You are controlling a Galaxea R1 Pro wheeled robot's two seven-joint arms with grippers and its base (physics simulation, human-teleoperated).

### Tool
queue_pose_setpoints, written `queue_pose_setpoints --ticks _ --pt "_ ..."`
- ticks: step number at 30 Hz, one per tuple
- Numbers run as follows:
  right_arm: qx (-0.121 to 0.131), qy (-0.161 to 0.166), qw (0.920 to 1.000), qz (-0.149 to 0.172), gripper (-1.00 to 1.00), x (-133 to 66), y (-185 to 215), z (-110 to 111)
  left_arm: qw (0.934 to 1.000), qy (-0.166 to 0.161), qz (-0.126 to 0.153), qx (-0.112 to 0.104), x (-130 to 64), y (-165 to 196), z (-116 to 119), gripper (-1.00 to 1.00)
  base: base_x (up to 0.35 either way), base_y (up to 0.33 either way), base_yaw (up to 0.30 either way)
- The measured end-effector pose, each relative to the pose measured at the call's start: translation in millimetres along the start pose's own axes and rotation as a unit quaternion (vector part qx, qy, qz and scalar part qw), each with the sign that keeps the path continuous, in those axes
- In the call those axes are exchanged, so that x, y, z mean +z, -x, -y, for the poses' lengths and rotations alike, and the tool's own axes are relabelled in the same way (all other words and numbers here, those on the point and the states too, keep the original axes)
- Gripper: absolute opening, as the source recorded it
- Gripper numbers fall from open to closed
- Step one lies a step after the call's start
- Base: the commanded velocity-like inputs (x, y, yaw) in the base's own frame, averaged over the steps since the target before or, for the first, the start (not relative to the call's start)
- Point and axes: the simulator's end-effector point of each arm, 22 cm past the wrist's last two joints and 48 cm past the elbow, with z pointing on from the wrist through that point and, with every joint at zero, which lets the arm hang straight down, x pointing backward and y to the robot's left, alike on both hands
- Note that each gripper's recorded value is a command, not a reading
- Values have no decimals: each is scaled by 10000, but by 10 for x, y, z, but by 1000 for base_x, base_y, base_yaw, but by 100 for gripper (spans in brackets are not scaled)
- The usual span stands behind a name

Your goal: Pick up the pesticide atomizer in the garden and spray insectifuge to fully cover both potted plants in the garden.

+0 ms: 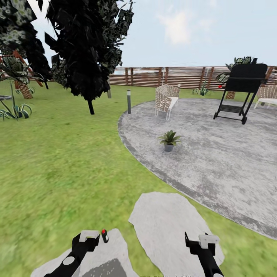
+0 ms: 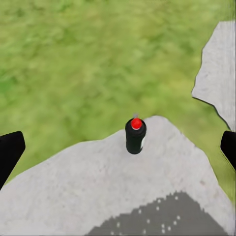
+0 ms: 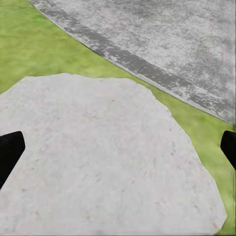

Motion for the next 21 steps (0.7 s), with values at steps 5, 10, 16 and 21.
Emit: queue_pose_setpoints --ticks 5,10,16,21 --pt "5 -9 10000 3 100 30 -103 -2 10000 0 -1 1 52 -98 7 100 0 0 -297" --pt "6 -10 10000 2 100 61 -210 -9 10000 1 -5 0 105 -200 14 100 0 0 -290" --pt "0 0 10000 -10 100 93 -352 -29 10000 7 -19 3 167 -332 12 100 0 0 -156" --pt "-5 9 10000 -19 100 121 -469 -47 10000 15 -25 6 218 -438 6 100 0 0 -21"
